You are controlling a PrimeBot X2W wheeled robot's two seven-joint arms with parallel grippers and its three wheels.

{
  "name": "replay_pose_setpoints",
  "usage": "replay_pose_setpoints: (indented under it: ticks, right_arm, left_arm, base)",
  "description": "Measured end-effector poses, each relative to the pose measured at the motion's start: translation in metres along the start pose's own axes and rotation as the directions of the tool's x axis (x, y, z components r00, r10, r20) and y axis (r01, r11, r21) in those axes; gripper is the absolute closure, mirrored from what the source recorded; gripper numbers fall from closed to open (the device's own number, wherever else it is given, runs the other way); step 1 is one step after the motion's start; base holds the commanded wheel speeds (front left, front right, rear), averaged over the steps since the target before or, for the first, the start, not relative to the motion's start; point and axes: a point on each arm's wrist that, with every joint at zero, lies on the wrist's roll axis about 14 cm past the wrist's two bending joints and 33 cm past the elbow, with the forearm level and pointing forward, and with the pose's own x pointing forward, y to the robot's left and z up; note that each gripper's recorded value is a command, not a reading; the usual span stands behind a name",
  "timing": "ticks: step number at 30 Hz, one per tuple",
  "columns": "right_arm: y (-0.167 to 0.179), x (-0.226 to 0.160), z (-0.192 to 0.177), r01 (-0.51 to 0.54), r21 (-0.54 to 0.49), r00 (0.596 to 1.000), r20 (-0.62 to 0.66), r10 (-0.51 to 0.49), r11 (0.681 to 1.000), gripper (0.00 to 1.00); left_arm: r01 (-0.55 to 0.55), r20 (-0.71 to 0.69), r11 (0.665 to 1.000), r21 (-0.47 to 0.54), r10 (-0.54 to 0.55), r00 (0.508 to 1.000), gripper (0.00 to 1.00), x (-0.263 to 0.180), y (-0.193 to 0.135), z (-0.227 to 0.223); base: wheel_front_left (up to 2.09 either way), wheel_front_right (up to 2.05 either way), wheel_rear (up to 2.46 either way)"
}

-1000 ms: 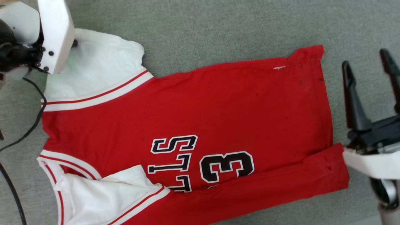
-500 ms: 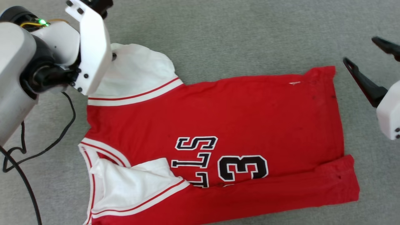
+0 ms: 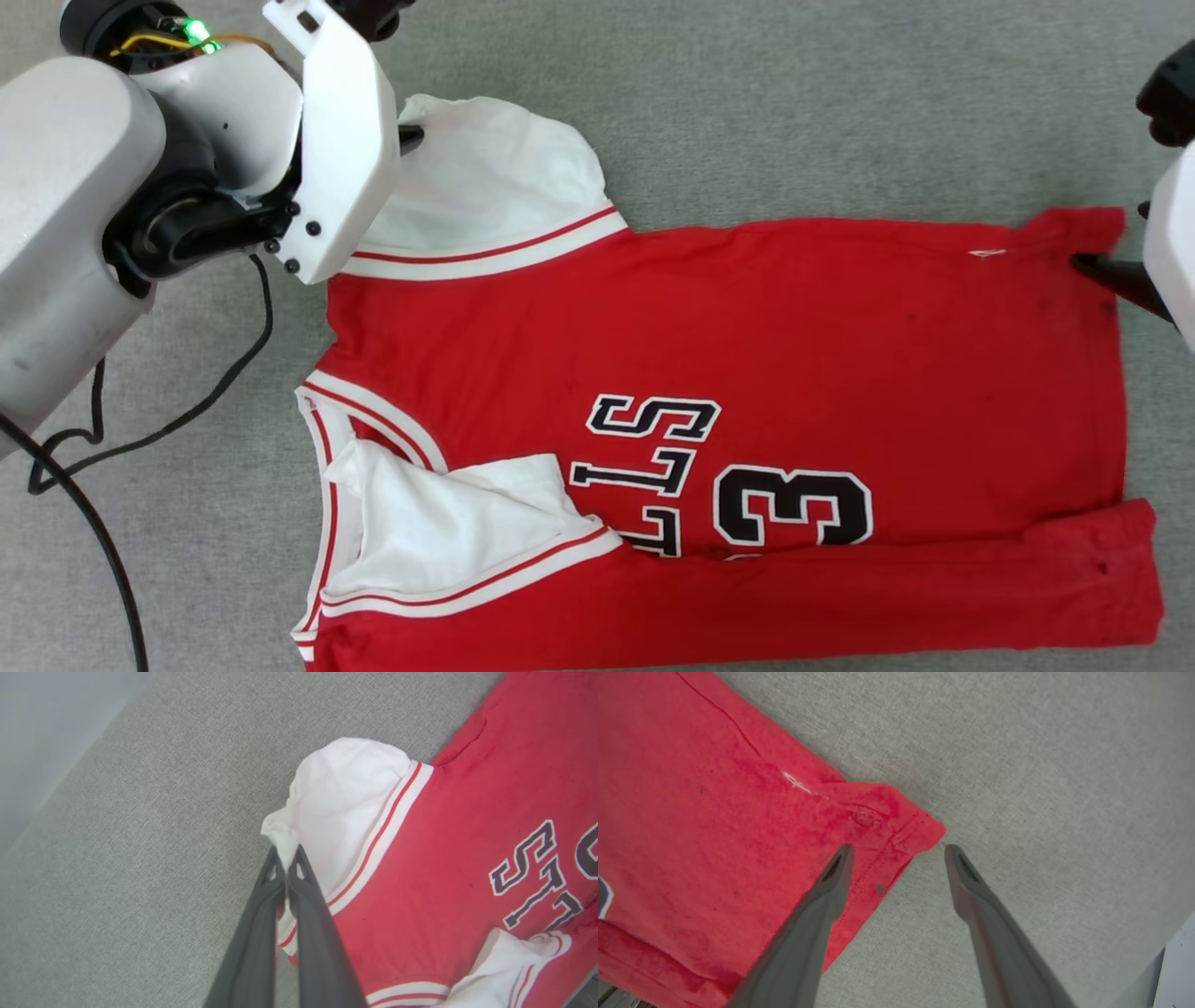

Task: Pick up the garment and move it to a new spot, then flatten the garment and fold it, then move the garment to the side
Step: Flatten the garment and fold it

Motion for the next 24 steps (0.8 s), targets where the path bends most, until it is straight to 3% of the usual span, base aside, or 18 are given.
replay_pose_setpoints:
  ticks: [7,11,12,13,24]
  right_arm:
    - [0.015,0.049,-0.011,-0.061,0.016,0.994,-0.092,0.063,0.998,0.0]
    - [0.021,0.066,-0.013,-0.091,0.039,0.992,-0.084,0.094,0.995,0.0]
    - [0.021,0.067,-0.013,-0.091,0.039,0.993,-0.073,0.094,0.995,0.55]
    - [0.021,0.068,-0.012,-0.09,0.043,0.994,-0.061,0.093,0.995,1.0]
    - [0.023,0.03,0.013,-0.082,0.088,0.978,0.198,0.063,0.993,1.0]
  left_arm:
    - [-0.001,-0.011,1.0,-0.009,0.001,1.0,1.0,0.009,0.008,-0.014]
    - [0.001,-0.017,1.0,-0.013,-0.001,1.0,1.0,0.014,0.01,-0.02]
    - [0.0,-0.018,1.0,-0.014,0.0,1.0,1.0,0.015,0.01,-0.022]
    - [-0.002,-0.016,1.0,-0.016,0.002,1.0,1.0,0.015,0.011,-0.022]
    - [-0.03,0.107,0.999,-0.036,0.034,0.994,1.0,-0.024,0.006,-0.004]
  base:
    - [0.0,0.0,0.0]
    - [0.0,0.0,0.0]
    - [0.0,0.0,0.0]
    - [0.0,0.0,0.0]
    - [0.0,0.0,0.0]
